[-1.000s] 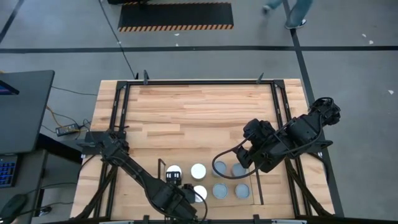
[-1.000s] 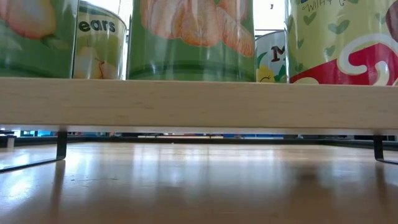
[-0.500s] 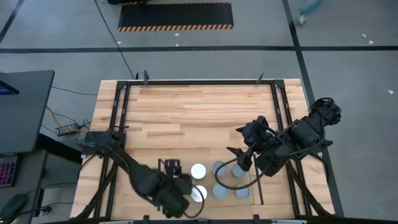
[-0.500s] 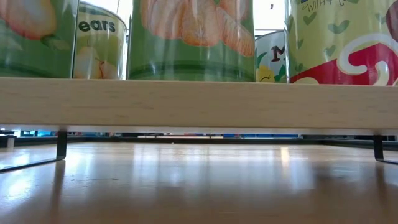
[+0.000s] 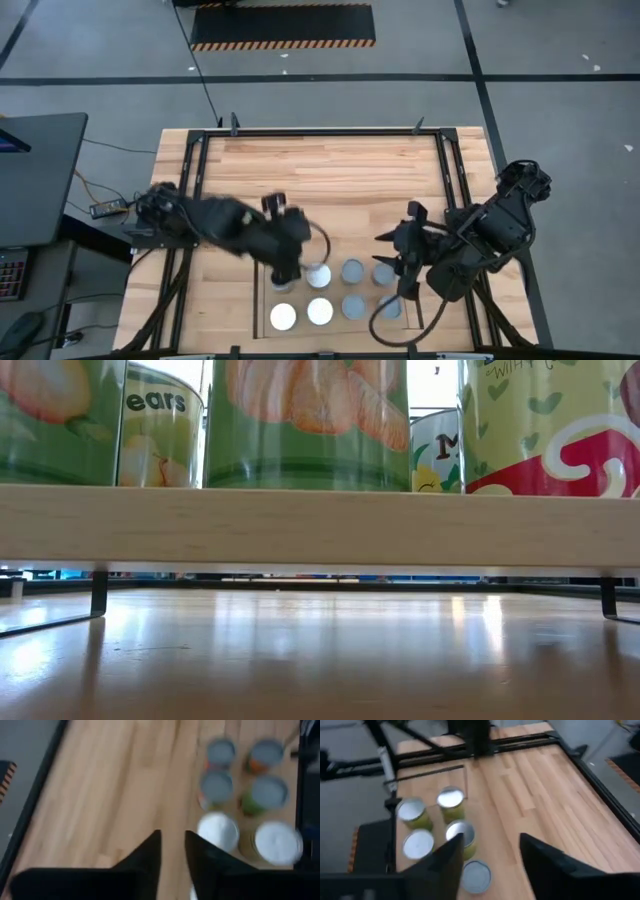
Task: Pick and place cans onto a shelf
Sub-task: Return to Home Position
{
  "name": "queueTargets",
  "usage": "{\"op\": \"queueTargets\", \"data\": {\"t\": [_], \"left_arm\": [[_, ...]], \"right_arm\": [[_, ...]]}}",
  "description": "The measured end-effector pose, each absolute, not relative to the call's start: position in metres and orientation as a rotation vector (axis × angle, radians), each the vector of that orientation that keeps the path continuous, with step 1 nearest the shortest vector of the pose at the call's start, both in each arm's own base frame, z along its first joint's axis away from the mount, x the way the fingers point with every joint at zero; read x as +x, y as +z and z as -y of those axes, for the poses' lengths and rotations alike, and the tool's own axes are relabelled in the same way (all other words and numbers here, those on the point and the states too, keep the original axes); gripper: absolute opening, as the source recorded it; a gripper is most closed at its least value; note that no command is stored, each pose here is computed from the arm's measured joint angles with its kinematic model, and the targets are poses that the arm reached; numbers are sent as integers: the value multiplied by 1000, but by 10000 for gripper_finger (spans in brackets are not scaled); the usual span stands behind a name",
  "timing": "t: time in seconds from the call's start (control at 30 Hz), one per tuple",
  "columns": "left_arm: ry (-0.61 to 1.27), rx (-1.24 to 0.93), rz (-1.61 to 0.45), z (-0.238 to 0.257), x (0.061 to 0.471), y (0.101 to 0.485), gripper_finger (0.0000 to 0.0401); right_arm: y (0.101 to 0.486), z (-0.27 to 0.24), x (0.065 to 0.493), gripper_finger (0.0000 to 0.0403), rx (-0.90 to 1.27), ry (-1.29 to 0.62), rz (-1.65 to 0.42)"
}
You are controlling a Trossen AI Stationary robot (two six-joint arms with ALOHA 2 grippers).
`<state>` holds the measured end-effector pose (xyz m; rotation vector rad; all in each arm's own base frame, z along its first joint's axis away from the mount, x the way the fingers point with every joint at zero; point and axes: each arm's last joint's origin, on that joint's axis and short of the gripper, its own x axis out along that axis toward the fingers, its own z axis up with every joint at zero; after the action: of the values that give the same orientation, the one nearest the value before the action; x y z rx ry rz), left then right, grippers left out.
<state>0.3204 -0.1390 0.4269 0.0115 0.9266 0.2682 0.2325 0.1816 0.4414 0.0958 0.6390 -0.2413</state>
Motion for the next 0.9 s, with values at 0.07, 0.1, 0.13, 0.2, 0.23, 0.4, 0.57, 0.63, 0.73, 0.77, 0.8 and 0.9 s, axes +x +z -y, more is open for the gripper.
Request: {"op": "queueTargets", "data": {"t": [0.07,0.1,0.13,0.2,0.23,0.4,0.57,0.63,0.73,0.77,0.8,0.9], "left_arm": [[270,-6,-855,125,317,442,61],[268,-18,-807,118,316,450,43],[260,-31,-757,110,316,458,27],[226,-59,-659,96,315,474,8],[203,-68,-618,89,316,481,7],[122,-83,-443,55,326,503,10],[168,-93,-411,20,331,507,4],[200,-114,-405,9,331,508,5],[229,-120,-400,-1,328,509,5],[233,-122,-397,-2,327,510,4],[237,-122,-395,-4,326,511,3],[246,-100,-420,-9,325,509,3]], "right_arm": [[442,-183,234,158,49,-187,-656],[442,-183,235,136,21,-163,-663],[443,-182,237,115,-8,-142,-665],[444,-178,240,73,-76,-104,-671],[445,-174,241,53,-102,-94,-674],[456,-148,242,10,-201,-21,-689],[472,-121,241,16,-213,138,-640],[474,-111,242,10,-203,206,-587],[469,-94,244,5,-178,260,-497],[464,-88,244,5,-167,257,-477],[459,-82,244,6,-153,239,-459],[448,-65,239,11,-89,162,-386]]}}
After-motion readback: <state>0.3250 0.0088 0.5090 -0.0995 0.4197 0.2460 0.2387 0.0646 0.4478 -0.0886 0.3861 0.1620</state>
